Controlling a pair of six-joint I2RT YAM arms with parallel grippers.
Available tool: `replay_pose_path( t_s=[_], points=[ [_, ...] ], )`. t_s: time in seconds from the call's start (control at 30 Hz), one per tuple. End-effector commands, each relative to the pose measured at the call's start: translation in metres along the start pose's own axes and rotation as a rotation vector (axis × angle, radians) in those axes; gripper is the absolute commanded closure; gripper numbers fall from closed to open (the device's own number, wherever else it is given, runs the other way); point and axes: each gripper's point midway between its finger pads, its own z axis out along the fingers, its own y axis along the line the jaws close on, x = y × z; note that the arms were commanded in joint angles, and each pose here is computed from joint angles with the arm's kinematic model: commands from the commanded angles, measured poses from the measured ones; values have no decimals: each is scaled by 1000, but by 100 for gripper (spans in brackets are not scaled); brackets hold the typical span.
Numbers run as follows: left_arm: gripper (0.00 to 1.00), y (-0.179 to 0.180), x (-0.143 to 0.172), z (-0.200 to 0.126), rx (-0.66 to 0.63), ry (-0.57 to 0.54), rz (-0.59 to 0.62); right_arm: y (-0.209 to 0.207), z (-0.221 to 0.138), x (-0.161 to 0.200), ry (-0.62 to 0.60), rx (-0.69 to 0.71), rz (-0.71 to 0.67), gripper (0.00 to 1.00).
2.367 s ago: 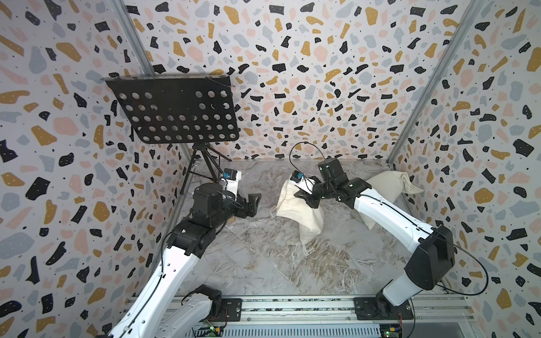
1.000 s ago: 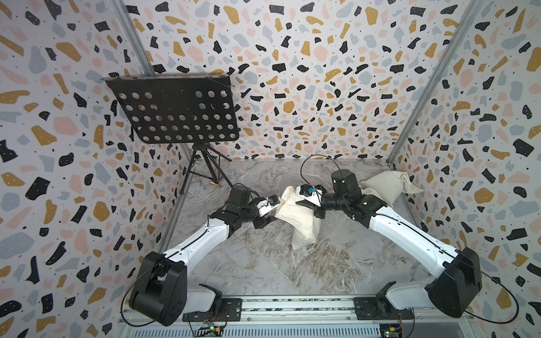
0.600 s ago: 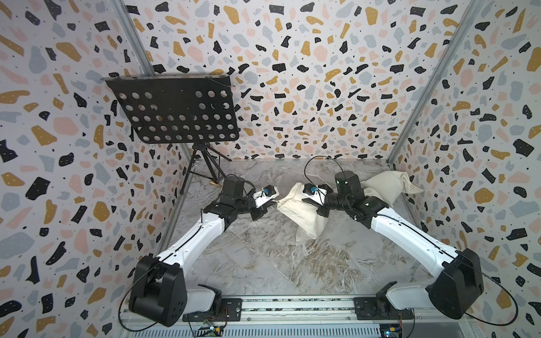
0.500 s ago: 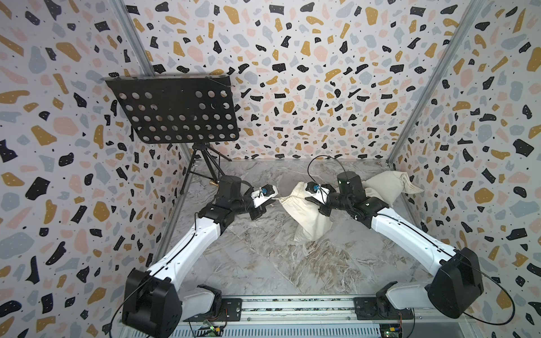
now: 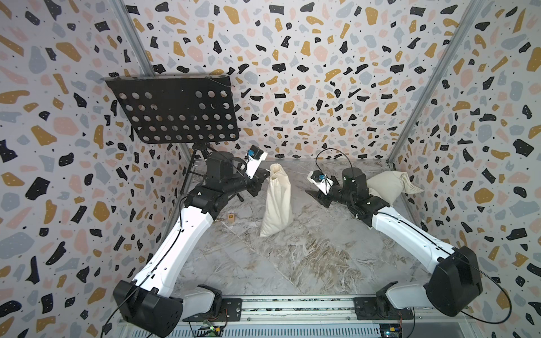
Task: Close the soil bag
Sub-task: Place the soil bag at the center of the board, then frap the soil bag at the center of the board.
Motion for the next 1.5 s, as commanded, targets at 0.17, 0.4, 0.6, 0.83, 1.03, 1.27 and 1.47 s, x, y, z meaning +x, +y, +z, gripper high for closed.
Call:
replay_pose_path(
  t_s=[0.17, 0.4, 0.6, 0.83, 1.03, 1.27, 1.47],
  points=[
    [100, -11, -14, -23, -5, -72, -109, 54, -14, -89, -303, -86, -72, 40],
    [100, -16, -9, -32, -8, -76, -94, 85, 19, -110, -335, -160, -97, 40],
    [100, -22, -8, -37, 6, -84, -76, 97, 34, -123, -331, -167, -128, 40],
    [100, -25, -10, -41, 15, -96, -72, 92, 44, -135, -344, -128, -146, 44],
    [100, -31, -11, -43, 42, -101, -71, 84, 65, -121, -280, -76, -158, 62],
    [100, -57, -33, -71, 130, -187, -24, 69, 118, -52, -120, 55, -135, 76],
    [100, -68, -59, -109, 89, -315, -37, -2, 125, 44, 46, 404, 63, 85]
  ],
)
